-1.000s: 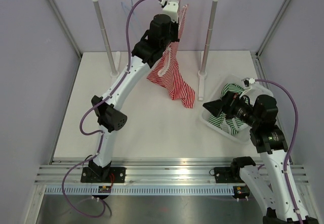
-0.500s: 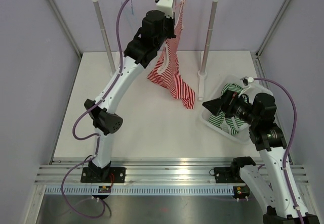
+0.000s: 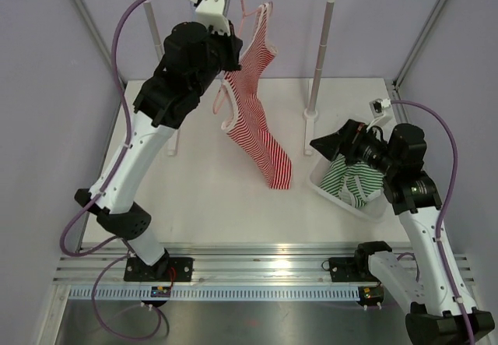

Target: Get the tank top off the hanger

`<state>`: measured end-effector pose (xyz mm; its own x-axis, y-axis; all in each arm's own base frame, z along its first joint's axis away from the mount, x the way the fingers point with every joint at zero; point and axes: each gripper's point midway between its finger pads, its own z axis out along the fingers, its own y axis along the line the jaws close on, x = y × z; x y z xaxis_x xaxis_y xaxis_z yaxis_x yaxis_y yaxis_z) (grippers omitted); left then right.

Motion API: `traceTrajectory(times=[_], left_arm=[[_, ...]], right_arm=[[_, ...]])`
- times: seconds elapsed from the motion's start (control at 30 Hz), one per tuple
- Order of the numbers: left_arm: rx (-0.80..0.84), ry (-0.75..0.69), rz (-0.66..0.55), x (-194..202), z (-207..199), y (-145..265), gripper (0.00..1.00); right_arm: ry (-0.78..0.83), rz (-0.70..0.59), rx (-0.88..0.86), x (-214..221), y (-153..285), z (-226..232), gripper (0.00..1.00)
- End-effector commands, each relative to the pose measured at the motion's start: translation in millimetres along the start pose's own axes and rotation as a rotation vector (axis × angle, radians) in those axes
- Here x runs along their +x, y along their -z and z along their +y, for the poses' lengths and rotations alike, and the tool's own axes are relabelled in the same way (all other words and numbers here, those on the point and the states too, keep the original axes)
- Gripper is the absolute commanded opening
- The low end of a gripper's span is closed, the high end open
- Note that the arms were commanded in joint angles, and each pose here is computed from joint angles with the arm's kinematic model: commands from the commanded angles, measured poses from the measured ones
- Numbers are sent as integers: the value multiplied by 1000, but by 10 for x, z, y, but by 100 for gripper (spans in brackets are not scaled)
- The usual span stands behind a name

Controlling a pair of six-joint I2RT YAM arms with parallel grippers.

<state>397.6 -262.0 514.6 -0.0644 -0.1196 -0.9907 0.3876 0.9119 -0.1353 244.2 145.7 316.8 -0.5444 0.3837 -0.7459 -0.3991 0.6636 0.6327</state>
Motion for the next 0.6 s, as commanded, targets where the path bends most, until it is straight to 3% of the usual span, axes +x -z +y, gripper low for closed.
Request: traceTrajectory(times=[0.0, 0.03, 0.07, 0.1, 0.17, 0.23, 0.27, 0.3, 0.33, 0.37, 0.57], left_arm=[[54, 63, -2, -136, -34, 510, 0], [64, 54, 60, 141, -50, 500, 0], [87, 72, 53, 129, -95, 615, 0], [106, 84, 31, 61, -97, 800, 0], [148, 104, 96, 357, -164, 925, 0], [201, 142, 69, 325, -189, 1216, 0], [208, 152, 133, 649, -201, 1229, 0], [231, 180, 81, 528, -180, 1424, 0], [252, 192, 92, 623, -201, 1479, 0], [261, 202, 127, 822, -203, 1519, 0], [352, 243, 167, 1158, -271, 1816, 0]], right_arm=[[9, -57, -112, -287, -111, 234, 100], [-5, -59, -142, -311, -155, 260, 99], [12, -99, -206, -434, -189, 373, 100], [-65, -54, -249, -396, -287, 387, 99], [-94, -56, -355, -516, -350, 554, 99], [-104, -35, -393, -513, -518, 608, 100], [-95, -38, -403, -514, -582, 650, 99], [-54, -65, -375, -581, -699, 652, 100], [-24, -35, -391, -464, -785, 805, 99], [10, -62, -300, -462, -923, 694, 100], [64, -70, -167, -273, -1413, 794, 95]])
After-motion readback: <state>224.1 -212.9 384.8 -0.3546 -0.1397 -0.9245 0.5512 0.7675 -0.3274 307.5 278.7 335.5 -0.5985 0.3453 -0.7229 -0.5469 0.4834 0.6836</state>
